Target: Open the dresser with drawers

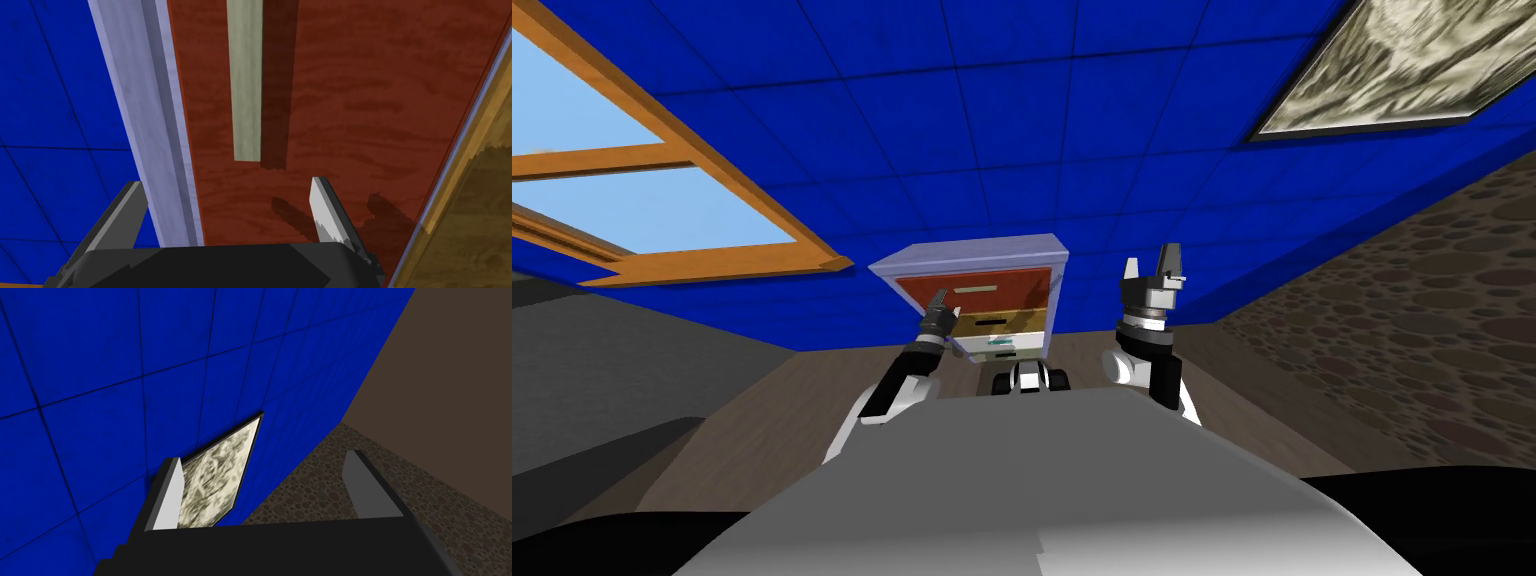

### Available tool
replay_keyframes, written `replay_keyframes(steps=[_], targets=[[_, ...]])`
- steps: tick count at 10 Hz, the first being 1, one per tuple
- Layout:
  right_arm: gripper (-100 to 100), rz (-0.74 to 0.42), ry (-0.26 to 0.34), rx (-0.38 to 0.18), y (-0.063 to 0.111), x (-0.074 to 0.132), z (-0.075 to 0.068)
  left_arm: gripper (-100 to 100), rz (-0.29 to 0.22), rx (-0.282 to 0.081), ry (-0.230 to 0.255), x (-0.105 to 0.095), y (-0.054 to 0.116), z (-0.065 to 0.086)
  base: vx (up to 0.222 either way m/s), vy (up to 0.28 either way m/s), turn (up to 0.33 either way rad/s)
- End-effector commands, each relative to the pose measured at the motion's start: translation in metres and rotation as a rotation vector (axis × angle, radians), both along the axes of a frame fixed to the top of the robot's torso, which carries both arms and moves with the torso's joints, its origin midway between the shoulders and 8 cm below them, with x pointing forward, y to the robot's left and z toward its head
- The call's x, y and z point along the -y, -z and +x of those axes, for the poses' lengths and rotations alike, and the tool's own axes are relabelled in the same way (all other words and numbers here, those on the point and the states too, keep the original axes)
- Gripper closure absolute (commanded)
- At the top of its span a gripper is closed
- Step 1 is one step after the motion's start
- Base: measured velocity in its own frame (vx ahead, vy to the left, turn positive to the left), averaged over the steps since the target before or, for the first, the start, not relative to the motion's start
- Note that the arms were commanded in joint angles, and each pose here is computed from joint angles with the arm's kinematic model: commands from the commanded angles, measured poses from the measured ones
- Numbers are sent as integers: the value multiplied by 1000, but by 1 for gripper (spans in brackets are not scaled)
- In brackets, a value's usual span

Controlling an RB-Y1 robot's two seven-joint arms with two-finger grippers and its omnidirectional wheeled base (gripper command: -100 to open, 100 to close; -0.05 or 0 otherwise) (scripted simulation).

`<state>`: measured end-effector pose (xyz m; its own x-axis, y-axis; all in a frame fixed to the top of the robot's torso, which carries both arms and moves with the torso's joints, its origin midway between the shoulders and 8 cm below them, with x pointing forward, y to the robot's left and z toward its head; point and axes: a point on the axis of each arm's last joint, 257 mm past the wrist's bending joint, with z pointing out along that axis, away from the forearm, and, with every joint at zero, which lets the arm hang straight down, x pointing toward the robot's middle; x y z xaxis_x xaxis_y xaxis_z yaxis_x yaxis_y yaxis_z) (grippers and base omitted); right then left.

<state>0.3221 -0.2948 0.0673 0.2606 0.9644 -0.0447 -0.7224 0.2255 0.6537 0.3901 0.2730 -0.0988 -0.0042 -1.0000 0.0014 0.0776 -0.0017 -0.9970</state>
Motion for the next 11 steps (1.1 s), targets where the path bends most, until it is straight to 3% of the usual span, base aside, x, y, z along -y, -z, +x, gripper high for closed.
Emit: replay_keyframes(steps=[1, 5, 6, 7, 10, 11], targets=[[0, 0, 0, 0, 0, 0, 0, -100, 1, -2, -3, -1, 1, 1, 92, -26, -2], [0, 0, 0, 0, 0, 0, 0, -100, 0, -2, -96, -39, -6, 12, -16, 1, -230], [0, 0, 0, 0, 0, 0, 0, -100, 1, -1, -83, -34, -7, 10, -19, 2, -25], [0, 0, 0, 0, 0, 0, 0, 100, 1, -2, -68, -28, -3, 9, 4, 2, 223], [0, 0, 0, 0, 0, 0, 0, 100, 1, -3, -12, -5, 1, 3, 20, -4, 191], [0, 0, 0, 0, 0, 0, 0, 100, 2, -3, -24, -10, 1, 5, 10, -4, 21]])
